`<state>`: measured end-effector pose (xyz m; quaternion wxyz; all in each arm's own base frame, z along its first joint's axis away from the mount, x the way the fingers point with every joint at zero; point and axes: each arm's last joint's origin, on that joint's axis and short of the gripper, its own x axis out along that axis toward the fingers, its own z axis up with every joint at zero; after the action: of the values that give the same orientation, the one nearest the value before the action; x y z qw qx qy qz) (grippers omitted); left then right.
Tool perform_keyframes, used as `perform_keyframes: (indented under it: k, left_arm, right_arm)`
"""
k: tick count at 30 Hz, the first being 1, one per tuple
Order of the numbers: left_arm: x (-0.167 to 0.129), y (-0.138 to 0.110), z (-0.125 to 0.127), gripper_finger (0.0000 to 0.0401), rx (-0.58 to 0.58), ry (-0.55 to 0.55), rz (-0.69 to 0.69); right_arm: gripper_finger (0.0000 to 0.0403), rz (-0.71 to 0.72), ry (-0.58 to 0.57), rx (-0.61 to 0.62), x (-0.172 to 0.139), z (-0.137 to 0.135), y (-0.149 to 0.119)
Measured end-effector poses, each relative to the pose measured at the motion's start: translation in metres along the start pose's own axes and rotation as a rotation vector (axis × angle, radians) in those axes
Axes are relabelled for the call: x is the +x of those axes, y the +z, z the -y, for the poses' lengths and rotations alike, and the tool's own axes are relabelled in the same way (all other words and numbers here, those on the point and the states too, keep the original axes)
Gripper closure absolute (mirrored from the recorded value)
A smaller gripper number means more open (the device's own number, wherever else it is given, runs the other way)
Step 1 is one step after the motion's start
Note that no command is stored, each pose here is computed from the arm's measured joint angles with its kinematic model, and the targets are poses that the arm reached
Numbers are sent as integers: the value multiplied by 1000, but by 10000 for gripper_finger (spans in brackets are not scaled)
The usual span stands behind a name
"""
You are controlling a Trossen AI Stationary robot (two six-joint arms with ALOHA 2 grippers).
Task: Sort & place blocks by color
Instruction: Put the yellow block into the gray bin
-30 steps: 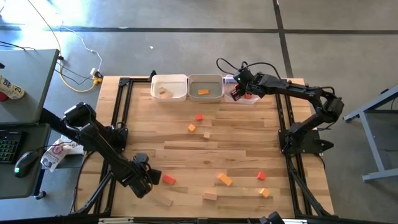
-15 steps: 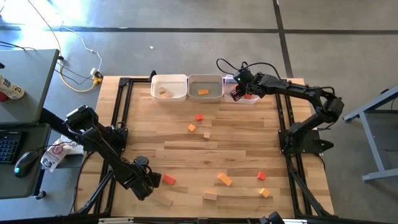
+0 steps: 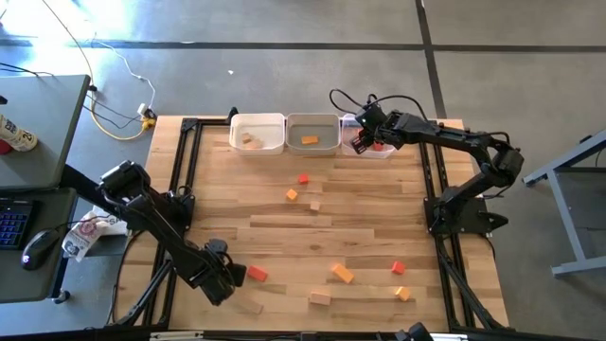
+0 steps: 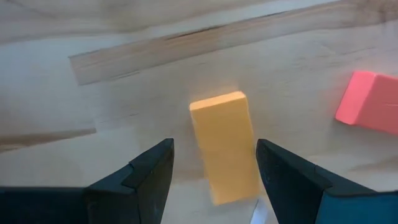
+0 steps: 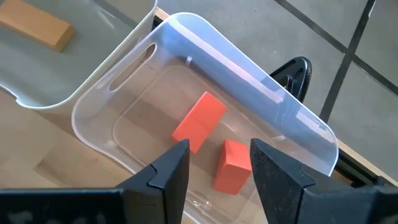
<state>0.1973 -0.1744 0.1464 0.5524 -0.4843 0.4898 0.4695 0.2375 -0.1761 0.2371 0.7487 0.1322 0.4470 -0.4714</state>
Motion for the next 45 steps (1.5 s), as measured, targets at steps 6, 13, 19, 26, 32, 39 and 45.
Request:
perform_keyframes:
  k: [6, 13, 19, 26, 32, 39, 45]
  left_arm:
    - [11, -2, 3, 185, 9, 44, -14]
    - [13, 2, 6, 207, 59, 55, -21]
    - [14, 3, 7, 284, 133, 53, -15]
    - [10, 13, 7, 304, 192, 39, 48]
    - [-7, 41, 13, 304, 246, 4, 144]
    - [-24, 88, 24, 304, 335, -25, 256]
    - [-37, 136, 31, 304, 416, -26, 350]
  right_arm:
    - [247, -4, -1, -1, 0, 0, 0]
    - [247, -20, 0, -15, -1, -2, -3]
    - [247, -12, 18, -49, -5, -12, -5]
    - [247, -2, 61, -95, -12, -27, -9]
    - [247, -6, 155, -171, -21, -44, -15]
    - [247, -28, 276, -235, -32, -64, -25]
    - [247, -33, 330, -250, -41, -79, -33]
